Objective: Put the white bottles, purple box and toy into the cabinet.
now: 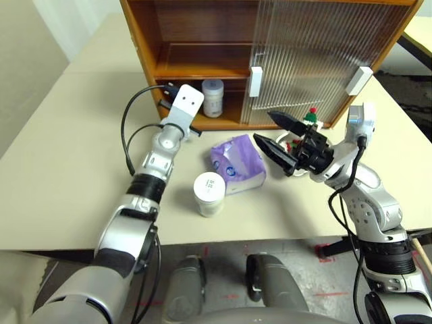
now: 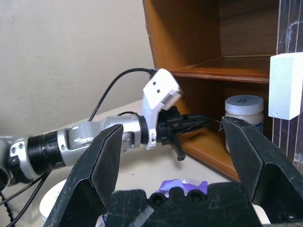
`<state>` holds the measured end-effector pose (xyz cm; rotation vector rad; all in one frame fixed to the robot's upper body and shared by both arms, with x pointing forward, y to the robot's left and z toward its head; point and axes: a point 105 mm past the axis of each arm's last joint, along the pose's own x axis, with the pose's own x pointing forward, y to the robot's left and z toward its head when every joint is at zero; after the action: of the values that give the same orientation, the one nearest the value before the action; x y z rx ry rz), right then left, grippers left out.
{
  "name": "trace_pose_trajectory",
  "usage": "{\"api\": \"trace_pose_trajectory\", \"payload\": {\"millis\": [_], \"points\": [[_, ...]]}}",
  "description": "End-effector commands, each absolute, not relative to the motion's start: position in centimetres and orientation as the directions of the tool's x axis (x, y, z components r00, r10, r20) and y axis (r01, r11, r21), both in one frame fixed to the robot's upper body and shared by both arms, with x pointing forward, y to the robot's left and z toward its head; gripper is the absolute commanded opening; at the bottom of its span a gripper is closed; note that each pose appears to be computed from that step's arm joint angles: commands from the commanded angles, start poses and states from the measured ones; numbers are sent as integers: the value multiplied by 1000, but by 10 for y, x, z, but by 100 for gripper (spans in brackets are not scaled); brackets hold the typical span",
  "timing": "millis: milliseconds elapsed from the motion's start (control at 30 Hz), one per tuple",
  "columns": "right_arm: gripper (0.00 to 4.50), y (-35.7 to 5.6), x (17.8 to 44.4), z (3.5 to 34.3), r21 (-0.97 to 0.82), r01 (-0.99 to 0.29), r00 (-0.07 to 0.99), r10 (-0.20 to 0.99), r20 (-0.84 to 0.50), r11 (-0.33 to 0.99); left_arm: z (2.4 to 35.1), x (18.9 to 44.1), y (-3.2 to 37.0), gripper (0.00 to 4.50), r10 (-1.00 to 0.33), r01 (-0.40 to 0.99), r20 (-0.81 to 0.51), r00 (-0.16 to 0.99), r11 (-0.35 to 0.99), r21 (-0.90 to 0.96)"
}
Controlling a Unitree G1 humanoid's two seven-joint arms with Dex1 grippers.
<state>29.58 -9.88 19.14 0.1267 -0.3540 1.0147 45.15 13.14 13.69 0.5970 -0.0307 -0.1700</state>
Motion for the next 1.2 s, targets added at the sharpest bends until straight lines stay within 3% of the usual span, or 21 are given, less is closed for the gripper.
{"api": "trace_pose_trajectory", "payload": {"millis": [33, 433, 1200], "points": [[450, -100, 296, 188, -69, -841, 486, 807, 335, 536, 130, 456, 133, 5, -144, 146, -55, 988, 762, 631], [450, -101, 291, 197, -76, -821, 509, 786, 351, 566, 139, 472, 123, 5, -135, 133, -57, 989, 668, 733], [450, -112, 286, 191, -76, -792, 547, 759, 352, 606, 141, 472, 82, 5, -264, 231, -73, 962, 640, 733]]}}
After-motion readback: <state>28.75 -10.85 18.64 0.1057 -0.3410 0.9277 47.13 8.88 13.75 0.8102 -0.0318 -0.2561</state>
